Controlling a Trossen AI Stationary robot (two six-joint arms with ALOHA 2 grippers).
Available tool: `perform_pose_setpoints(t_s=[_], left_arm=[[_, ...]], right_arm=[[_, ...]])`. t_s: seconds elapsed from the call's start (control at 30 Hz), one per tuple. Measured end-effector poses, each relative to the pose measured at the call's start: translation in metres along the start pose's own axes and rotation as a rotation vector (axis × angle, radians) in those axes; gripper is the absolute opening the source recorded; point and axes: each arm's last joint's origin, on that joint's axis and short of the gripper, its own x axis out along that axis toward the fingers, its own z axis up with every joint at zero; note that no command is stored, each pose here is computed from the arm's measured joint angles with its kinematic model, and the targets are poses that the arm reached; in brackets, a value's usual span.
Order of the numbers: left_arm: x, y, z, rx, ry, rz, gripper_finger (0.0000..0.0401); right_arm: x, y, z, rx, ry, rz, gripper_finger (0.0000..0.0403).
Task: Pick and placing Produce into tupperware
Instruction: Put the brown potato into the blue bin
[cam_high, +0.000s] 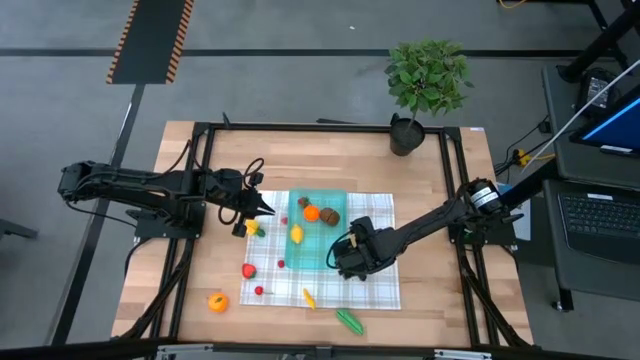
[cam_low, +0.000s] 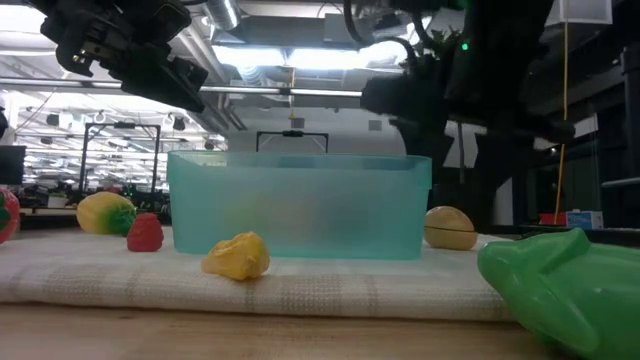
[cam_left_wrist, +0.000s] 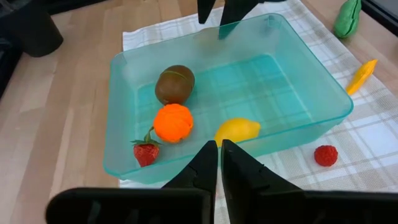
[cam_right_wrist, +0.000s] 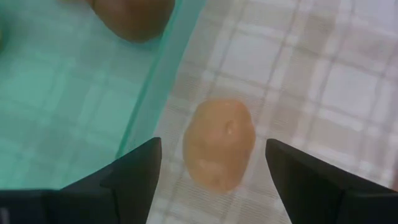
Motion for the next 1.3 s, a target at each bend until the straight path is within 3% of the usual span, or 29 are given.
perform_pose_setpoints(t_s=[0.2,0.53,0.93,1.3], left_arm=[[0.0,0.0,0.0,0.0,0.0,0.0,0.0001],[0.0,0.0,0.0,0.0,0.0,0.0,0.0024],[0.0,0.0,0.0,0.0,0.001,0.0,0.0041],[0.0,0.0,0.0,0.0,0.001,0.0,0.002]], right_arm=[[0.016,-0.007,-0.006,0.012,0.004,0.012,0.0289],[0.023,-0.01,-0.003,0.021,0.003,0.001,0.0286],[0.023,-0.01,-0.003,0.021,0.003,0.002,0.0212],[0.023,-0.01,-0.003,0.017,0.003,0.0,0.0207]])
